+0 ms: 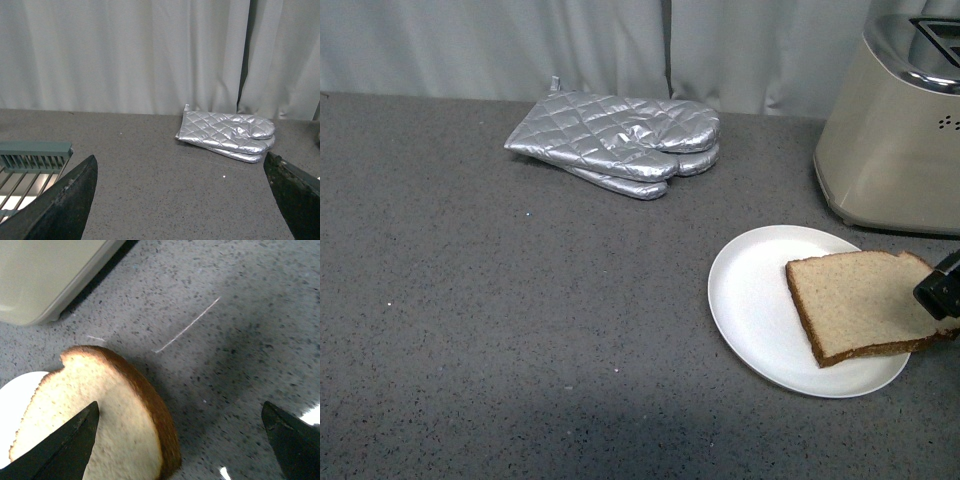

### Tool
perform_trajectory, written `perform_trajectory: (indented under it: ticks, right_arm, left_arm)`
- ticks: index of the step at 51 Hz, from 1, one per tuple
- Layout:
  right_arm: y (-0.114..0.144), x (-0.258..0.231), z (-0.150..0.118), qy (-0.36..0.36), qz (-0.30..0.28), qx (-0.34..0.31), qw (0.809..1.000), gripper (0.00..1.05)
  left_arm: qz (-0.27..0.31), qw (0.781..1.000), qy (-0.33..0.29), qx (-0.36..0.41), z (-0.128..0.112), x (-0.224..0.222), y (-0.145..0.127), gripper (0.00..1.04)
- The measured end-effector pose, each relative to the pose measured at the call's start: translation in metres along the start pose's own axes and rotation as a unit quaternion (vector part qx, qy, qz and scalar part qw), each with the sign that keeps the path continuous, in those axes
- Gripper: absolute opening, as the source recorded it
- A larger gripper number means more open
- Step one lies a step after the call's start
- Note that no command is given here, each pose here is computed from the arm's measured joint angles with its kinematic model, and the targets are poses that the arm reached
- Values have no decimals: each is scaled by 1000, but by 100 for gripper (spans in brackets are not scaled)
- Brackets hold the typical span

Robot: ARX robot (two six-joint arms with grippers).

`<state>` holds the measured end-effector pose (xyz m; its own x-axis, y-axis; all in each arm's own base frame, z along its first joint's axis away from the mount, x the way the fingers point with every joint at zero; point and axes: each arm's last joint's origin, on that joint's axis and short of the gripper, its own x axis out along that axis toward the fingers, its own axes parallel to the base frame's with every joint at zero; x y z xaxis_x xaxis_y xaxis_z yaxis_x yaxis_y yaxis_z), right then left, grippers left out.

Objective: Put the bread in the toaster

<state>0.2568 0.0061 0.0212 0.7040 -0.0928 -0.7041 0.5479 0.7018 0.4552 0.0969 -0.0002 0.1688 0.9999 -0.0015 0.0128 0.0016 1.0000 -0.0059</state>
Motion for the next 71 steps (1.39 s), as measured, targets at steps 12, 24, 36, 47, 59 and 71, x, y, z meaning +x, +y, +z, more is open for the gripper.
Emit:
perform_trajectory:
  ticks: [12, 24, 36, 47, 59, 71]
  right_arm:
    - [17, 15, 4, -2, 2, -4, 1000, 95]
    - [26, 14, 4, 1, 10, 7, 1000, 63]
    - [44, -19, 18, -18, 54, 18, 998, 22]
    - [86, -79, 55, -63, 128, 39, 989, 2]
    - [127, -131, 122, -151, 179, 91, 968, 2]
    - [120, -148, 196, -290, 36, 159, 943, 2]
  left_arm:
    - [0, 1000, 0, 0, 0, 0, 0, 98]
    - [0, 1000, 0, 0, 0, 0, 0, 98]
    - [0, 1000, 0, 0, 0, 0, 0, 98]
    - [0, 1000, 0, 0, 0, 0, 0, 98]
    - [0, 1000, 0, 0, 0, 0, 0, 98]
    - [0, 1000, 0, 0, 0, 0, 0, 98]
